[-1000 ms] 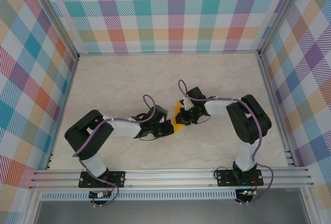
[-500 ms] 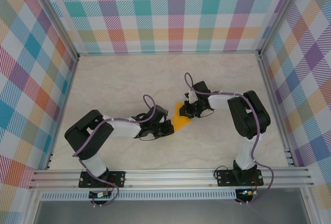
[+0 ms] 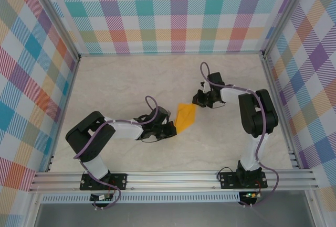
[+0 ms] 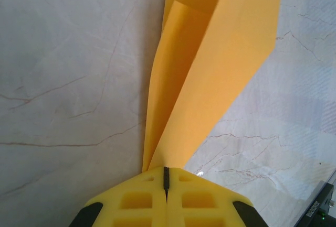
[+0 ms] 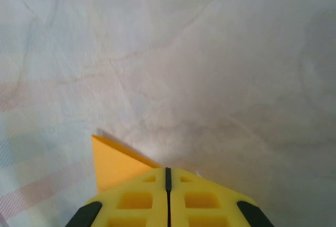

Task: Fold a paper plane with a square sheet of paper (pick it up from the middle)
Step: Fourth fold the wing at the center of the table.

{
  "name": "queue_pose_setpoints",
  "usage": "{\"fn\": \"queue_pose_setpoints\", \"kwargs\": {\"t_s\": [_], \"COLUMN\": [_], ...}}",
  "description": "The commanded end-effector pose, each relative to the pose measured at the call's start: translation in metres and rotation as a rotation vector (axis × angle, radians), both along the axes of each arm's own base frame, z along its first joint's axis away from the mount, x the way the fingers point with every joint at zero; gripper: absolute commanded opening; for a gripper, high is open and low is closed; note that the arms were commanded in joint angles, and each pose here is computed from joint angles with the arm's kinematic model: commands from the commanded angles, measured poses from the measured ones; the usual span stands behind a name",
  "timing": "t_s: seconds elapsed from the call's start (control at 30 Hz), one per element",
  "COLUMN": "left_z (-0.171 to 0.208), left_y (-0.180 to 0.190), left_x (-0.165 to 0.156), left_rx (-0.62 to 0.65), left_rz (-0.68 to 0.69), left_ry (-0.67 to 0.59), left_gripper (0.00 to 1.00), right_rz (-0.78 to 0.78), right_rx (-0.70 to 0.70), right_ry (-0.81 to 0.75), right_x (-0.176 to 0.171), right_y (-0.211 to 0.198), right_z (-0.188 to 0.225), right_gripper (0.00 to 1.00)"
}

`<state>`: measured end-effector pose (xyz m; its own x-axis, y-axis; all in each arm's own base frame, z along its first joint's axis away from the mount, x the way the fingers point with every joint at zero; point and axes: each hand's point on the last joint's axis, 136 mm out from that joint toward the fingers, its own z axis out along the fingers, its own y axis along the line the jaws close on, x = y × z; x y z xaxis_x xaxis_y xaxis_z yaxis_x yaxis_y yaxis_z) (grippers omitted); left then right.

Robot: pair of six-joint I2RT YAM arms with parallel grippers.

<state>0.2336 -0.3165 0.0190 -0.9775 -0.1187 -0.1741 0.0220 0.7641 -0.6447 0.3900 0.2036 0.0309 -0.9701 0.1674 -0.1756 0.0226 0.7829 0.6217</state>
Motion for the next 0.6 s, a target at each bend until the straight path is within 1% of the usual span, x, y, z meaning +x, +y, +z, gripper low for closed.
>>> {"fn": "queue_pose_setpoints", "kwargs": {"t_s": [0.0,0.07,0.1,0.13,0.2,0.3,0.37,0.43,0.47,0.57], "left_z": [-0.026,-0.012,-0.002,0.007,0.029,0.056,0.066,0.070,0.072,0.073], "left_y": [0.028,0.020,0.016,0.012,0.004,0.001,0.008,0.021,0.027,0.047], "left_x": [-0.022,-0.016,-0.011,-0.006,0.005,0.019,0.029,0.039,0.043,0.051], "left_rx": [0.132,0.102,0.082,0.064,0.028,-0.001,0.010,0.044,0.056,0.098], "left_rz": [-0.005,-0.009,-0.012,-0.013,-0.008,0.016,0.055,0.111,0.134,0.208], "left_ry": [0.109,0.075,0.053,0.032,-0.018,-0.083,-0.119,-0.149,-0.161,-0.179], "left_gripper": [0.00,0.00,0.03,0.06,0.17,0.28,0.33,0.40,0.42,0.50], "right_rz": [-0.042,-0.068,-0.079,-0.089,-0.104,-0.106,-0.109,-0.096,-0.086,-0.067], "right_rx": [-0.049,-0.057,-0.051,-0.045,-0.018,0.052,0.095,0.151,0.172,0.194], "right_ry": [-0.011,-0.016,-0.012,-0.007,0.010,0.041,0.074,0.108,0.121,0.155], "right_x": [0.003,-0.001,-0.005,-0.009,-0.019,-0.036,-0.046,-0.055,-0.058,-0.066], "right_y": [-0.009,-0.014,-0.015,-0.015,-0.015,-0.010,-0.006,0.001,0.005,0.010], "right_z": [0.017,0.027,0.032,0.035,0.040,0.045,0.046,0.045,0.045,0.039], "right_gripper": [0.08,0.11,0.15,0.19,0.30,0.41,0.44,0.45,0.45,0.46]}}
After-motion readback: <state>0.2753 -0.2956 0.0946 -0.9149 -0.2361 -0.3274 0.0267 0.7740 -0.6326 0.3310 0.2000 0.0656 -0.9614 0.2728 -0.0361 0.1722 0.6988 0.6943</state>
